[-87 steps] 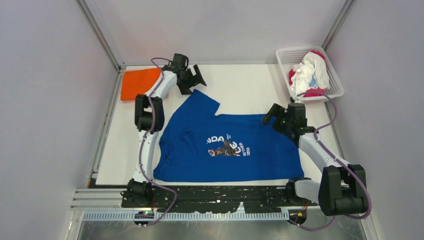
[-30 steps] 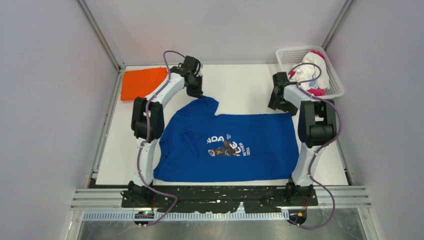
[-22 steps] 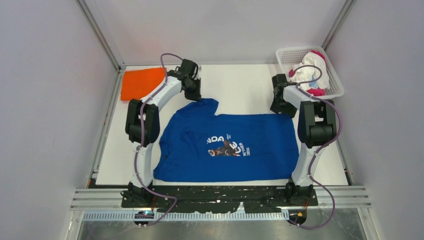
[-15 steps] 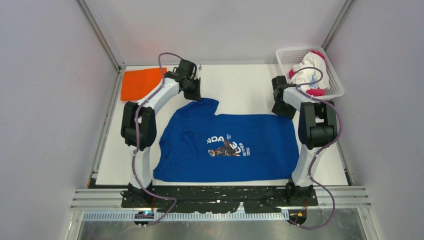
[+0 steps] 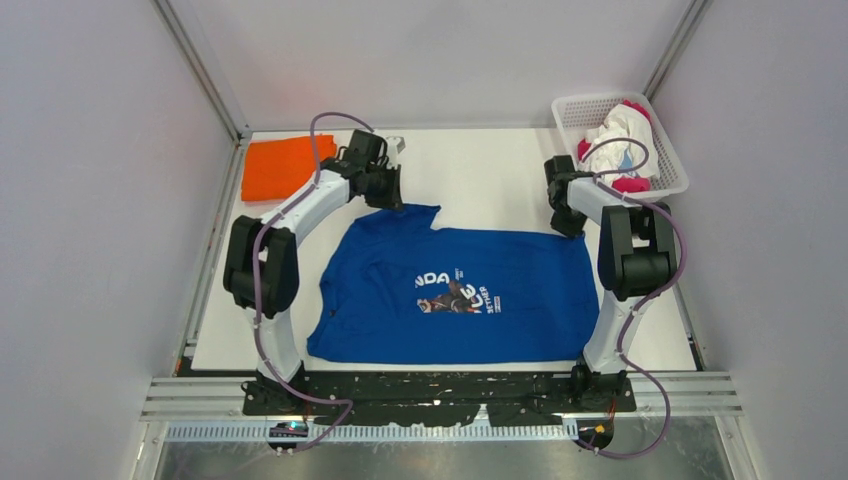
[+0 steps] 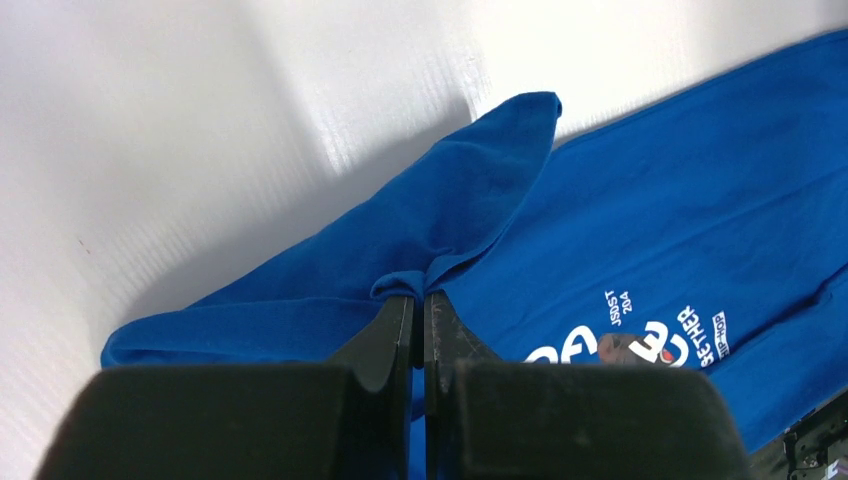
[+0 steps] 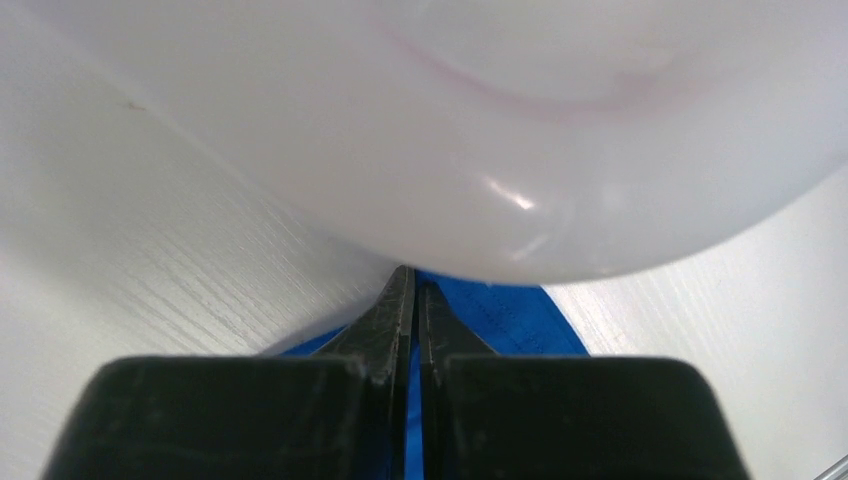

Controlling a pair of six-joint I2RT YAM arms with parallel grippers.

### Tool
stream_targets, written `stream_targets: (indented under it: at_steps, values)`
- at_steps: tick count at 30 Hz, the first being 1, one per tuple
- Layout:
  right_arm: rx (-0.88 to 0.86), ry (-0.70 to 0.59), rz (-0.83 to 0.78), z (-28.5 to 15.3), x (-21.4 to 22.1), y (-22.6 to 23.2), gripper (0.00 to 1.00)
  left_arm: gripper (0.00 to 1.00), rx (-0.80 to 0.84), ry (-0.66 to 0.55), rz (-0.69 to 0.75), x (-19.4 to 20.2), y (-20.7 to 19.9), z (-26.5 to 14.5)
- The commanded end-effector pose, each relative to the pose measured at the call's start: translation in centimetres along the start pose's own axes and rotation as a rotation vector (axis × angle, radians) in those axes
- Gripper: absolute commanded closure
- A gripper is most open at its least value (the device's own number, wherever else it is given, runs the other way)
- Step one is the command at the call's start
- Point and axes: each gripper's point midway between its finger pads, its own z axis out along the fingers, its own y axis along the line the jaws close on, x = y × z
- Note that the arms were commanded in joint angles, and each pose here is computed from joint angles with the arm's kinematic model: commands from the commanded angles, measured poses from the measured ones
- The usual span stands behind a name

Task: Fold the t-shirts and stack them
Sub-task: Grab the side of the flattened tshirt furthest away from the robot with both arms, then fold the other side of the tshirt into a rectangle

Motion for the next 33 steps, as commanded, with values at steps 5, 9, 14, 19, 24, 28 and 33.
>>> stream_targets:
  at_steps: [5, 9, 14, 19, 24, 28, 33]
  values:
    - [-0.074, -0.143, 0.078, -4.5, -2.8, -1.5, 0.95, 1.00, 0.054, -0.119, 0.068, -1.5, -1.9, -3.5]
    - [-0.095, -0.147, 0.063, -5.5, -1.5, -2.3, 0.95, 1.00, 0.054, -0.125, 0.074, -0.2, -2.1, -4.4]
    - [-0.119, -0.151, 0.044, -6.7, 0.4, -3.3, 0.95, 1.00, 0.036, -0.147, 0.093, 2.2, -2.6, -5.8]
    - [-0.127, -0.166, 0.033, -7.9, 1.8, -4.4, 0.95, 1.00, 0.014, -0.185, 0.082, 4.1, -2.7, -7.8]
    - [-0.159, -0.198, 0.038, -9.4, 2.1, -5.3, 0.95, 1.00, -0.001, -0.219, 0.071, 6.0, -2.7, -9.4]
    - [-0.197, -0.201, 0.016, -10.0, 2.5, -5.4, 0.95, 1.00, -0.018, -0.232, 0.052, 7.7, -3.0, -10.3]
    - [-0.206, -0.209, 0.003, -10.4, 2.9, -5.9, 0.95, 1.00, -0.019, -0.241, -0.017, 10.0, -3.0, -11.4]
